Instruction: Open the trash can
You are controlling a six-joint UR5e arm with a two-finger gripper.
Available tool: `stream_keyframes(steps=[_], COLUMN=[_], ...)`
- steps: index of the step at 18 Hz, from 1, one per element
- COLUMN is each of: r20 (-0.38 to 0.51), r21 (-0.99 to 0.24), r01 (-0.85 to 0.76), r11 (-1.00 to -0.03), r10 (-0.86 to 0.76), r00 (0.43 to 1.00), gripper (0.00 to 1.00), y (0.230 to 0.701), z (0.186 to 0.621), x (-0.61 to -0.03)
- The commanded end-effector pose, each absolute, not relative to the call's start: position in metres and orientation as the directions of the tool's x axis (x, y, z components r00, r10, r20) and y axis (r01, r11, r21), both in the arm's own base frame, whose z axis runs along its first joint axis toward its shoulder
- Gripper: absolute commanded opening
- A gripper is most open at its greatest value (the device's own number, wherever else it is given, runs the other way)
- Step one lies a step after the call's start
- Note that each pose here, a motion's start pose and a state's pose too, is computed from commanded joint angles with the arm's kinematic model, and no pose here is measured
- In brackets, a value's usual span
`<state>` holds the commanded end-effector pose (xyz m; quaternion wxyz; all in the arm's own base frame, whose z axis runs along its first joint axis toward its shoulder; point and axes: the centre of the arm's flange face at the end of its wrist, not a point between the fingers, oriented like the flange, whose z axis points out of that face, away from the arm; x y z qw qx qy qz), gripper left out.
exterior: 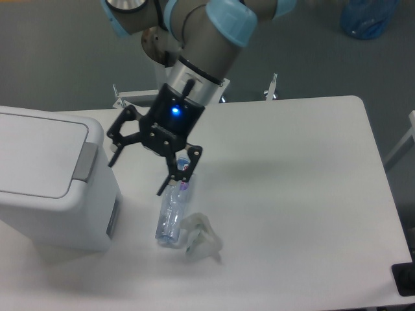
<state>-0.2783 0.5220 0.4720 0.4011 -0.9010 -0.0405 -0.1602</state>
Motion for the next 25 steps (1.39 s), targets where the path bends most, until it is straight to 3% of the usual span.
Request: stream_keyframes(steps=[8, 25], r20=[0.346, 0.349], r21=[-0.681, -0.676], r01=[0.195, 0.188], r11=[-0.706, -0.713], r10=[-0.076, -0.085], r00=[0.935, 0.933], gripper=[1.00, 1.00], y=[0.526, 0.530], z=[0.447, 0.438], x=[-0.256, -0.250])
